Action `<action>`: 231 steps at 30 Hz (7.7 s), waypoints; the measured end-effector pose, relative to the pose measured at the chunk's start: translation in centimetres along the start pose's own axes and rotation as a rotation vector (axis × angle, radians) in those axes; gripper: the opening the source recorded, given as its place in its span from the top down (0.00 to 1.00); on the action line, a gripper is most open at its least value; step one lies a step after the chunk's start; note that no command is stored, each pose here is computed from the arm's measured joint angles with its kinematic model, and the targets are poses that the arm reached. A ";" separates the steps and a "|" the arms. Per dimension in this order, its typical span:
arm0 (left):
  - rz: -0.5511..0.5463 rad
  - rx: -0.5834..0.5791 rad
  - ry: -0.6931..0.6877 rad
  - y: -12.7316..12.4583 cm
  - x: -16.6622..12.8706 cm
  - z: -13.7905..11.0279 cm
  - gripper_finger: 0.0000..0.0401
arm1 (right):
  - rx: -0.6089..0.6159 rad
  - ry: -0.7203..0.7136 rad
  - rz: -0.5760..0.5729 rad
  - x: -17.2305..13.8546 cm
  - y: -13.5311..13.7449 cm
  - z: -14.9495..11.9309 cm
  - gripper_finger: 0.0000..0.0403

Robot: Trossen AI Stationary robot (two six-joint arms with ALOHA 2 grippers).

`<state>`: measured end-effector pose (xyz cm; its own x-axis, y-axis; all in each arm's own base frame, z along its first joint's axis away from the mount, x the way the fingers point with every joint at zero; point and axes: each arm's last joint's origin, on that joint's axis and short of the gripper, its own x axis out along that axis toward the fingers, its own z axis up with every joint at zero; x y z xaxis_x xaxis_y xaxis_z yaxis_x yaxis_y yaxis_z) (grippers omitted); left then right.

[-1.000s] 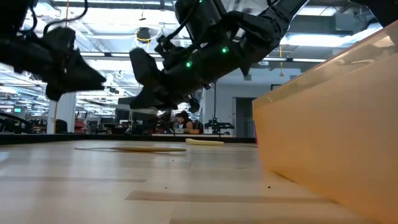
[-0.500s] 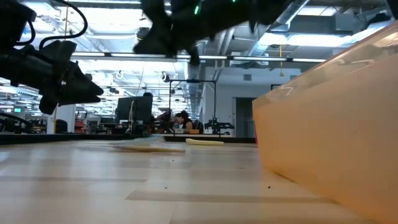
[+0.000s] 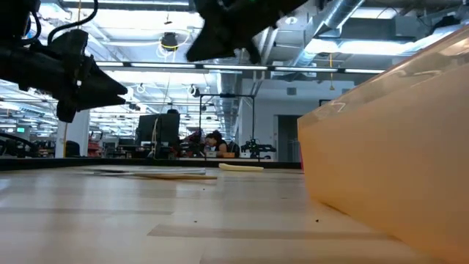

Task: Sort silverware by color (type)
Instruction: Put the blue patterned knife into the red bin

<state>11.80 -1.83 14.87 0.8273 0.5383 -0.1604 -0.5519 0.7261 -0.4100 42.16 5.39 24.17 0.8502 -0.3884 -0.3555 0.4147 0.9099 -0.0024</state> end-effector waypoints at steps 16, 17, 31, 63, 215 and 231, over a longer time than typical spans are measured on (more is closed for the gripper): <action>-0.205 0.073 0.023 -1.1 -0.1 0.7 0.70 | -0.083 0.144 0.244 7.4 -3.0 -5.6 0.49; -0.205 0.072 0.022 -1.1 -0.1 0.7 0.70 | -0.096 0.144 0.241 7.6 -3.2 -5.8 0.46; -0.181 0.079 0.009 -1.0 -0.1 0.7 0.70 | -0.152 0.106 0.233 10.4 -4.0 -8.3 0.44; -0.180 0.074 0.008 -1.0 -0.1 0.8 0.70 | 0.027 0.235 0.115 12.0 -4.8 -11.9 0.91; 0.006 0.074 -0.074 -0.4 0.0 0.8 0.70 | 0.202 0.398 -0.652 -24.6 -18.5 -7.1 0.90; 0.013 0.082 -0.078 -0.4 0.0 0.9 0.70 | 0.133 0.471 -0.537 -19.8 -21.3 -9.3 0.90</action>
<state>11.88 -1.76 15.81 0.8114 0.5770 -0.0933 -0.5715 0.7499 -0.3333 13.51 -4.95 22.52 0.3009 -0.6453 -0.7022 0.7971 0.5744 -0.1863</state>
